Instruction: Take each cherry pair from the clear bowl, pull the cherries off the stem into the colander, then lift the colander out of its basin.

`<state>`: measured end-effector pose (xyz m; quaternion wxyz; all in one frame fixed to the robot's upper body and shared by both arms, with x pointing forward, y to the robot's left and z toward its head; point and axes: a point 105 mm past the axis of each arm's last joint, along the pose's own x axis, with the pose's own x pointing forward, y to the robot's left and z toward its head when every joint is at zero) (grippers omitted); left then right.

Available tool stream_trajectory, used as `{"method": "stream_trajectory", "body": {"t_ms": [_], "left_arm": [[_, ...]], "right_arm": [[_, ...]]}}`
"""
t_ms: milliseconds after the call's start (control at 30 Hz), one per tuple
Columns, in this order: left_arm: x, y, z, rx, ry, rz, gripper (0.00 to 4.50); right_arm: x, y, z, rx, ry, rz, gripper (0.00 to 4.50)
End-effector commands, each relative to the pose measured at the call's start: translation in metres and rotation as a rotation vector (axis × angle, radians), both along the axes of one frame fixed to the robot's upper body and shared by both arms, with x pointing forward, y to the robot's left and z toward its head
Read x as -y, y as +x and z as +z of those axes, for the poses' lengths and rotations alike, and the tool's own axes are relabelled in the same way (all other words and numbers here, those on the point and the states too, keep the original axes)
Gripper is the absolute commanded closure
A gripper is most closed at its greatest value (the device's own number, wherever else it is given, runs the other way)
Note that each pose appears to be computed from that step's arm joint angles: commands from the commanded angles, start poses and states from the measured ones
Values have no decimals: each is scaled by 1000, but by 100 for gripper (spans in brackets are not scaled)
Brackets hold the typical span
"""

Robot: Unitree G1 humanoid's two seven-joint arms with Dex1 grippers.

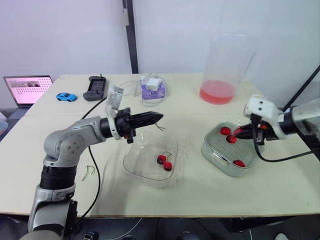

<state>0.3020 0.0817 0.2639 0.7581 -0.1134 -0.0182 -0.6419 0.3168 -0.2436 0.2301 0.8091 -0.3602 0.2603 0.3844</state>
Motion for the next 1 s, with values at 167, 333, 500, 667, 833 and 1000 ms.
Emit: {"method": "stream_trajectory", "body": {"t_ms": [167, 333, 500, 667, 833, 1000], "left_arm": [[-6, -5, 8, 54, -5, 17, 450], [-9, -3, 12, 64, -10, 32, 450], [-12, -2, 10, 63, -2, 41, 450], [-25, -1, 9, 69, 15, 84, 450], [-69, -3, 10, 93, 56, 210, 450], [-122, -9, -1, 95, 118, 363, 450]], "right_arm": [[15, 3, 8, 25, -54, -12, 202], [21, -1, 34, 62, -40, -26, 3], [15, -6, 49, 81, 0, 1, 3], [-24, -17, 74, 99, 178, 155, 3], [-97, -39, 103, 84, 430, 464, 3], [-139, -52, 119, 43, 607, 629, 3]]}}
